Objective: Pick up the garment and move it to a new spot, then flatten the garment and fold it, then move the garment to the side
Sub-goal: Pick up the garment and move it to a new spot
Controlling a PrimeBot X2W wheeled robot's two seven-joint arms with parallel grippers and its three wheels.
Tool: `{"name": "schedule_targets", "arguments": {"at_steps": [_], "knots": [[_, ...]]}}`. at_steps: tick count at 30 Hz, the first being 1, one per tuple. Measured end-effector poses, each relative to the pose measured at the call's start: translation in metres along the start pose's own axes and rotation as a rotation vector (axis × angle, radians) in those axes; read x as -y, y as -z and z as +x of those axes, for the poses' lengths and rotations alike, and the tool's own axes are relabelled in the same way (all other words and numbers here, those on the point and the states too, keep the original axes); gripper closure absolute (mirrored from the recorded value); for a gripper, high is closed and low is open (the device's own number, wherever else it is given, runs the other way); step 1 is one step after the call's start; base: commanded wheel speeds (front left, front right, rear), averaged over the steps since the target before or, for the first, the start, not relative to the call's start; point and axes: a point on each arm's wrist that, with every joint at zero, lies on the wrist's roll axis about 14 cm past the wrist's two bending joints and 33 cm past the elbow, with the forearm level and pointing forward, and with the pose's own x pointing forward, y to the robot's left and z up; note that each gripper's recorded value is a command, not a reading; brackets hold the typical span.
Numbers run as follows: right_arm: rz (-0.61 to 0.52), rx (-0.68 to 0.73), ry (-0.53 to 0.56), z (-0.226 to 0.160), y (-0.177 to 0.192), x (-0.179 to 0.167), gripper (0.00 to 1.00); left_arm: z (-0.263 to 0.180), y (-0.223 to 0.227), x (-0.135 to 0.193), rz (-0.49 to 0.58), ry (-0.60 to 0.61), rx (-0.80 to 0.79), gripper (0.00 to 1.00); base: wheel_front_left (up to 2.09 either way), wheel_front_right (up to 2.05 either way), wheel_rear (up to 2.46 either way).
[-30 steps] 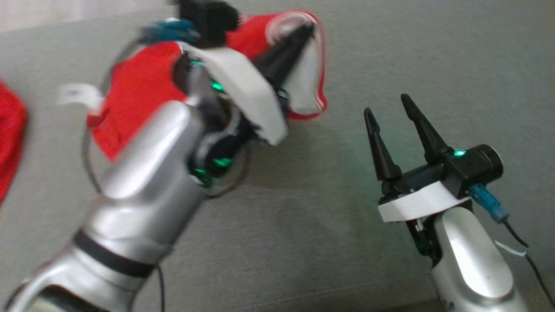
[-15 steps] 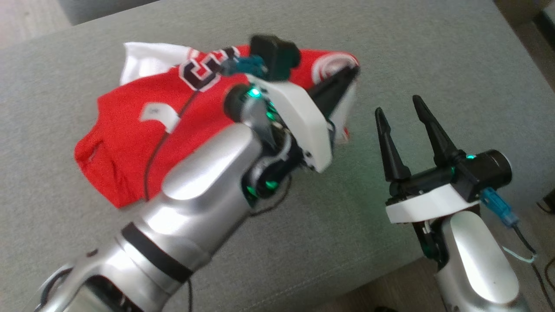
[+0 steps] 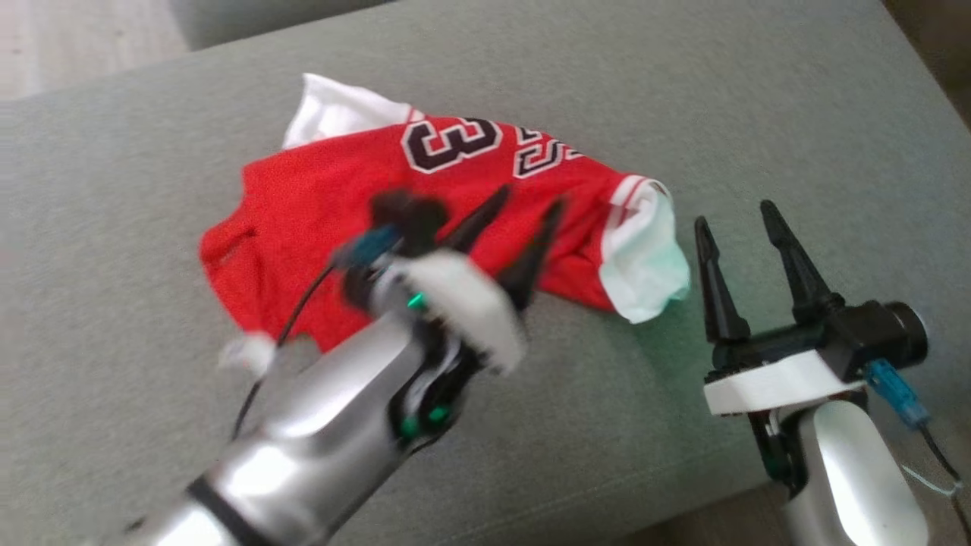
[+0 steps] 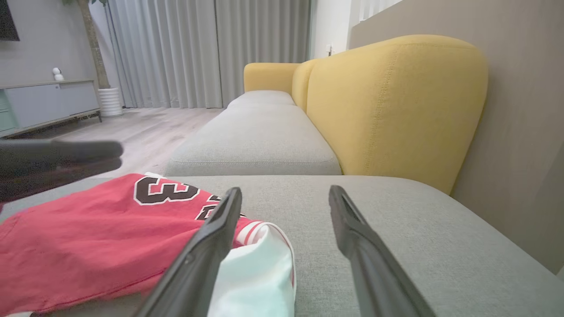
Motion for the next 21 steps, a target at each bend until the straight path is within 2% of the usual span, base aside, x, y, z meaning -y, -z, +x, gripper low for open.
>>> {"name": "schedule_targets", "arguments": {"at_steps": [3, 7, 10, 12, 15, 21], "knots": [[-0.004, 0.007, -0.004, 0.001, -0.001, -0.002, 0.00, -0.029, 0.005, -0.036, 0.017, -0.137, 0.025, 0.00, 0.00, 0.00, 0.00], [-0.008, 0.003, -0.012, 0.001, 0.001, -0.005, 0.00, -0.069, 0.007, -0.068, 0.075, -0.282, 0.045, 0.00, 0.00, 0.00, 0.00], [0.000, -0.015, -0.023, -0.002, 0.007, -0.010, 0.00, -0.094, -0.005, -0.079, 0.187, -0.353, 0.099, 0.00, 0.00, 0.00, 0.00], [0.007, -0.030, -0.037, -0.004, 0.012, -0.015, 0.00, -0.113, -0.012, -0.087, 0.189, -0.418, 0.136, 0.00, 0.00, 0.00, 0.00], [0.016, -0.053, -0.058, -0.007, 0.019, -0.023, 0.00, -0.146, -0.002, -0.100, 0.216, -0.514, 0.132, 0.00, 0.00, 0.00, 0.00], [0.030, -0.087, -0.094, -0.010, 0.030, -0.037, 0.00, -0.204, 0.008, -0.120, 0.204, -0.667, 0.149, 0.00, 0.00, 0.00, 0.00]]}}
